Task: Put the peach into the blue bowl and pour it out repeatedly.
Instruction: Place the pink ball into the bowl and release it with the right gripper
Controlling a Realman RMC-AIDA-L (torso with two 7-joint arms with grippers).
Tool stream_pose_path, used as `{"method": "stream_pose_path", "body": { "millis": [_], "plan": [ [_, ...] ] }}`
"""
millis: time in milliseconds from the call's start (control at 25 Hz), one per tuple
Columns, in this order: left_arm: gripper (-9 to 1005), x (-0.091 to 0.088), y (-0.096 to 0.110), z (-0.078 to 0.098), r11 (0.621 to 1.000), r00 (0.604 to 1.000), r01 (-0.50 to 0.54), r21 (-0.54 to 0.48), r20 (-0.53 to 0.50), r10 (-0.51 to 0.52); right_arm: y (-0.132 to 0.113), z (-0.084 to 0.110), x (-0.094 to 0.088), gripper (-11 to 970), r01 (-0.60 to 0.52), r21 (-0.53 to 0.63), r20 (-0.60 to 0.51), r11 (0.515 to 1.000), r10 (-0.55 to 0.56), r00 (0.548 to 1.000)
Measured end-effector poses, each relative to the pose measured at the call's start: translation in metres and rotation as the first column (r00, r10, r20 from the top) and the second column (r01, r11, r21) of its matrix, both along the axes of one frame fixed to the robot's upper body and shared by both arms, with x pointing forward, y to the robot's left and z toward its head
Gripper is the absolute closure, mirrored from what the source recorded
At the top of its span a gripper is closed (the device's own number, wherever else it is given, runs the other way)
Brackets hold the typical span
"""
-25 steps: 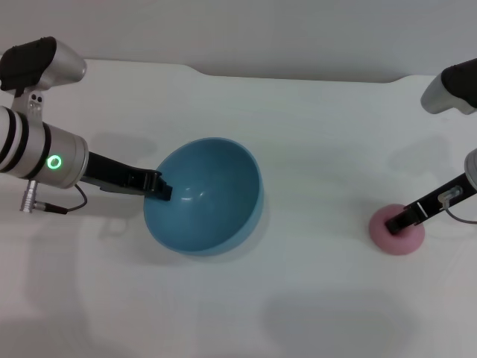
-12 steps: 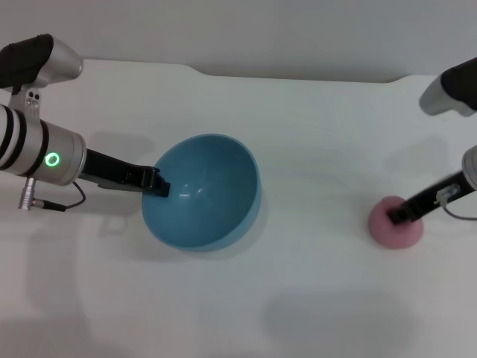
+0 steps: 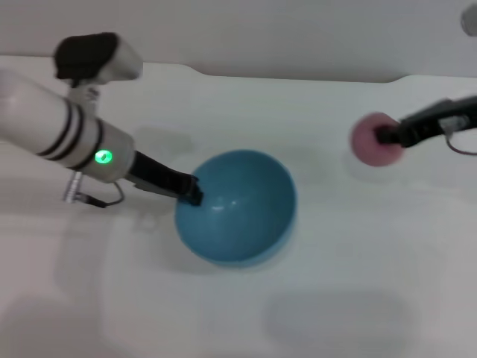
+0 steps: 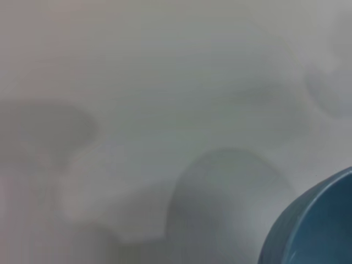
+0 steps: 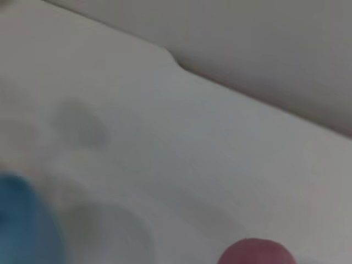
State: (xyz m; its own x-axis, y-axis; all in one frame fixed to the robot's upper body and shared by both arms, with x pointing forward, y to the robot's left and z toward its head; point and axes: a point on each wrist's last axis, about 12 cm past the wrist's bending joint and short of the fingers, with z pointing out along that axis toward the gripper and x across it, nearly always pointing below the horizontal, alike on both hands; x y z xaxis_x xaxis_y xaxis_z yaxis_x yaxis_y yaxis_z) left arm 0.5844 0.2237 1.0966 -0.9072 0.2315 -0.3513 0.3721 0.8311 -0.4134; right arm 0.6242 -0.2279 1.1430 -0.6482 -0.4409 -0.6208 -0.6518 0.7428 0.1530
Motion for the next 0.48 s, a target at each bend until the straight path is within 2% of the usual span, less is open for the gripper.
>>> {"method": "stream_pose_path", "body": {
  "millis": [200, 280, 400, 480],
  "plan": [
    [996, 0.003, -0.036, -0.001, 0.994, 0.996, 0.087, 0.069, 0.020, -0.089, 0.025, 0.024, -0.006, 852, -0.203, 0.093, 0.103, 0.975, 0.193, 0.976],
    [996, 0.004, -0.045, -0.001, 0.991, 0.994, 0.101, 0.089, 0.030, -0.105, 0.034, 0.034, -0.012, 867, -0.298, 0.143, 0.159, 0.944, 0.275, 0.948],
    [996, 0.005, -0.050, 0.000, 0.990, 0.993, 0.105, 0.094, 0.037, -0.109, 0.045, 0.040, -0.021, 888, -0.411, 0.185, 0.216, 0.893, 0.371, 0.903],
    [996, 0.005, -0.051, 0.000, 0.990, 0.993, 0.105, 0.095, 0.039, -0.109, 0.052, 0.037, -0.026, 901, -0.461, 0.178, 0.219, 0.869, 0.422, 0.880]
  ]
}}
